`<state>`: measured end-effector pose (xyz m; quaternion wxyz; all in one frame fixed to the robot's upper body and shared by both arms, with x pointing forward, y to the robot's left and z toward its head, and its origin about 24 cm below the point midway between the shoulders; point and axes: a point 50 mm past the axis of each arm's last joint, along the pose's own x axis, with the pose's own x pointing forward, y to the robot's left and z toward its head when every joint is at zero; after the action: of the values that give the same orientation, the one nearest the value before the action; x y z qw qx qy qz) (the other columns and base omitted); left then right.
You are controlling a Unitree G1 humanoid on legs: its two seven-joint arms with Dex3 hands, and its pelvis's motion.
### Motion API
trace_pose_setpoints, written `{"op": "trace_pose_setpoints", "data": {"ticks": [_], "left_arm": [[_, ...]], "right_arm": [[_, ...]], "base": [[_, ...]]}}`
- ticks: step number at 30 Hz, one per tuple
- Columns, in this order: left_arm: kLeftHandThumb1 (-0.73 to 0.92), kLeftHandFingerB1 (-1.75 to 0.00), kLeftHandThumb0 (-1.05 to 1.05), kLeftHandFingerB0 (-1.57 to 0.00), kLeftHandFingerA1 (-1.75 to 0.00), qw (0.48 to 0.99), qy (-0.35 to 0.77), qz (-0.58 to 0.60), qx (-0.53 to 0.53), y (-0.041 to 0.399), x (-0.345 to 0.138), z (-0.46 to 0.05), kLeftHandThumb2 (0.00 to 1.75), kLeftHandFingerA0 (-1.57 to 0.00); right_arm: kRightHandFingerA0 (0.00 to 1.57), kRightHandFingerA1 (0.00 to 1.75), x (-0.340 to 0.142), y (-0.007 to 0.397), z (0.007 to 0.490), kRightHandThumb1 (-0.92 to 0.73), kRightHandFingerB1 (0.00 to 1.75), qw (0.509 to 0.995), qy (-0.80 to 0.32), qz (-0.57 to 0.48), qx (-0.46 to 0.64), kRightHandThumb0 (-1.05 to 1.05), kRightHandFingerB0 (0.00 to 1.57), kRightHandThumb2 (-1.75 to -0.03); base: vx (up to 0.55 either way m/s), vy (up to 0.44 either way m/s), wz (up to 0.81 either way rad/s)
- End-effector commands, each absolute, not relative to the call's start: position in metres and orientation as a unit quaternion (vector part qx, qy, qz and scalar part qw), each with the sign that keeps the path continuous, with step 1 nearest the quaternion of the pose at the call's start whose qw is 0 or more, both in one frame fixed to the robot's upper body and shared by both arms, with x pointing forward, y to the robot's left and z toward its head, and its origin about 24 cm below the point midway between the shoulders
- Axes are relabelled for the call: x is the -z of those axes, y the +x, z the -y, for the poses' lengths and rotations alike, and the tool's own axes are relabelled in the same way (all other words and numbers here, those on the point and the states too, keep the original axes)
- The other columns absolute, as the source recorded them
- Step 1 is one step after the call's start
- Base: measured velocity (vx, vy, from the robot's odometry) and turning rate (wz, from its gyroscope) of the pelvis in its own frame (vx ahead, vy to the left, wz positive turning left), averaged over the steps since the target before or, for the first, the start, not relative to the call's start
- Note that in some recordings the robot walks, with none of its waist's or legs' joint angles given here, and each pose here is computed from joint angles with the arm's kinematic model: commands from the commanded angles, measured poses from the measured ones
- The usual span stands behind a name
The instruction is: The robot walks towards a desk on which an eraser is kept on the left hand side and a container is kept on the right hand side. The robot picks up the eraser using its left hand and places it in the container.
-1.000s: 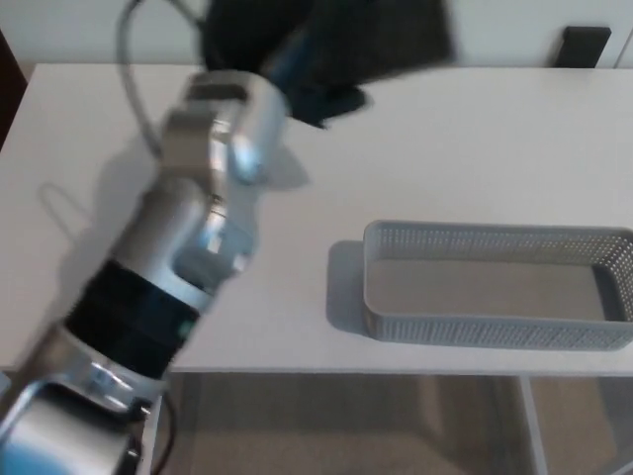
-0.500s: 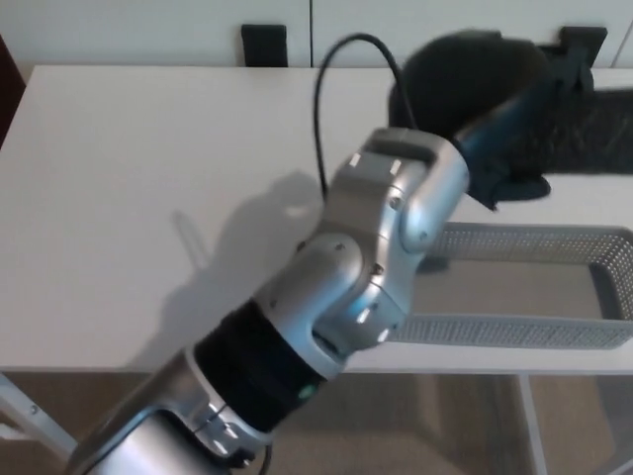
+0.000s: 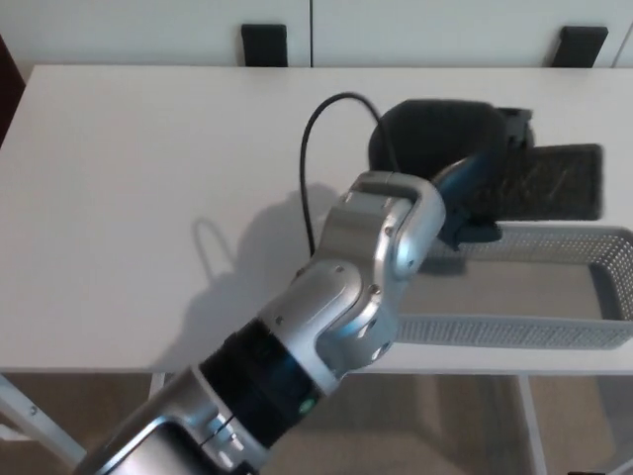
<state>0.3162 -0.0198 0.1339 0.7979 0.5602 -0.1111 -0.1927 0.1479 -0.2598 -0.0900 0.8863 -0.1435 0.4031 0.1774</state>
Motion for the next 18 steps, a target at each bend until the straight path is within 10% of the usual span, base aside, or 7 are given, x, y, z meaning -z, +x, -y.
{"op": "trace_pose_setpoints", "data": {"ticks": [1,3,5,8,18], "left_arm": [[0.74,-0.39,-0.32,-0.46,-1.17,0.784,0.584,0.072,0.198,0.318,-0.123,0.011,0.62,-0.74],[0.67,-0.31,-0.55,-0.27,-0.75,0.790,0.572,0.049,0.215,0.319,-0.119,0.012,0.61,-0.83],[0.55,-0.30,-0.78,-0.06,-0.44,0.774,0.589,0.039,0.231,0.319,-0.115,0.010,0.86,-0.14],[0.58,-0.12,-0.91,-0.07,-0.12,0.752,0.614,0.032,0.236,0.315,-0.111,0.009,0.97,-0.03],[0.66,-0.02,-1.03,0.00,0.00,0.734,0.623,0.020,0.270,0.311,-0.115,0.009,1.08,0.00]], "right_arm": [[0.87,0.69,0.086,0.150,0.264,-0.36,0.56,0.886,-0.152,-0.401,-0.178,-0.48,0.52,-0.76],[0.86,0.69,0.086,0.150,0.264,-0.35,0.56,0.886,-0.151,-0.402,-0.176,-0.47,0.52,-0.75],[0.87,0.69,0.085,0.150,0.264,-0.35,0.56,0.884,-0.154,-0.402,-0.179,-0.47,0.51,-0.76],[0.87,0.69,0.085,0.151,0.264,-0.35,0.57,0.883,-0.157,-0.403,-0.181,-0.47,0.52,-0.76],[0.87,0.70,0.086,0.151,0.265,-0.36,0.56,0.878,-0.162,-0.407,-0.191,-0.47,0.50,-0.76]], "base": [[0.00,0.000,0.00],[0.00,0.000,0.00],[0.00,0.000,0.00],[0.00,0.000,0.00],[0.00,0.000,0.00]]}}
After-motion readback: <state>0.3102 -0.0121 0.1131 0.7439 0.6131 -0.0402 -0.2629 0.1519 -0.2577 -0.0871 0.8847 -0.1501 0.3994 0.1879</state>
